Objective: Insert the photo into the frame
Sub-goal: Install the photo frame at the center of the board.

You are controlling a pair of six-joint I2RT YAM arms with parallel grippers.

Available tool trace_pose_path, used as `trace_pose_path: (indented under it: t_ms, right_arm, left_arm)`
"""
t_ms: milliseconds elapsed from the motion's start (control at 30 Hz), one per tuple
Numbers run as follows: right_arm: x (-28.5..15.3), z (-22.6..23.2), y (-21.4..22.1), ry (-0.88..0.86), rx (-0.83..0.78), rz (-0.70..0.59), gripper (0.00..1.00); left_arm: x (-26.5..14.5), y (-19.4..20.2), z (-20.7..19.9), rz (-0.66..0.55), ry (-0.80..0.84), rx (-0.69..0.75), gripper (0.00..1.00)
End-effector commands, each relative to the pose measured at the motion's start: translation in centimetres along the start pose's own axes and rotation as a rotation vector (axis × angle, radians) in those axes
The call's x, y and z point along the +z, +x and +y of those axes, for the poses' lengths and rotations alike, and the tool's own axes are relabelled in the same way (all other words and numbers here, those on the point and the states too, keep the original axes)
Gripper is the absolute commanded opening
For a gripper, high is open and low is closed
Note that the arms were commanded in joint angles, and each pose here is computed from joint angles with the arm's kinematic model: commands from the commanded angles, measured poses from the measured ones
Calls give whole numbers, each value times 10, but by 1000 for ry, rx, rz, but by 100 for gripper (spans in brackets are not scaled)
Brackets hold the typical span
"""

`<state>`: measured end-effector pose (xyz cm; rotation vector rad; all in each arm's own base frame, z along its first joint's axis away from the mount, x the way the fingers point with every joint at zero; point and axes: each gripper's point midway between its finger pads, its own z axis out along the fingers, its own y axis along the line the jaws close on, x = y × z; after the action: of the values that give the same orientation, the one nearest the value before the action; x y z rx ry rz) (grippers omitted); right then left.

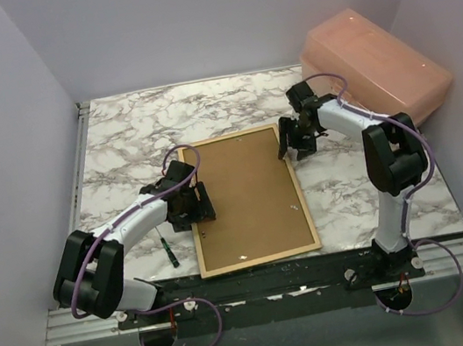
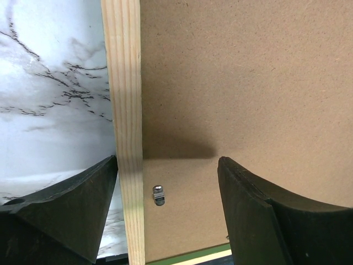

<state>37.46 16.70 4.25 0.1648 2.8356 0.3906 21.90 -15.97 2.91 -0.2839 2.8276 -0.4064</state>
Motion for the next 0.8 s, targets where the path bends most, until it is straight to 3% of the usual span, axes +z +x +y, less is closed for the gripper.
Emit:
trace_pose_path:
  t_ms: [0, 100, 767]
  right_arm:
    - [8, -3, -23, 11, 7, -32, 63]
    - [16, -9, -27, 41, 10, -30, 55]
    - [34, -37, 32, 191, -89, 116, 53]
  left_arm:
    - [10, 6, 7, 15, -20, 14, 74]
    - [11, 6, 6, 18, -18, 14, 73]
    - [12, 6, 0, 26, 5, 11, 70]
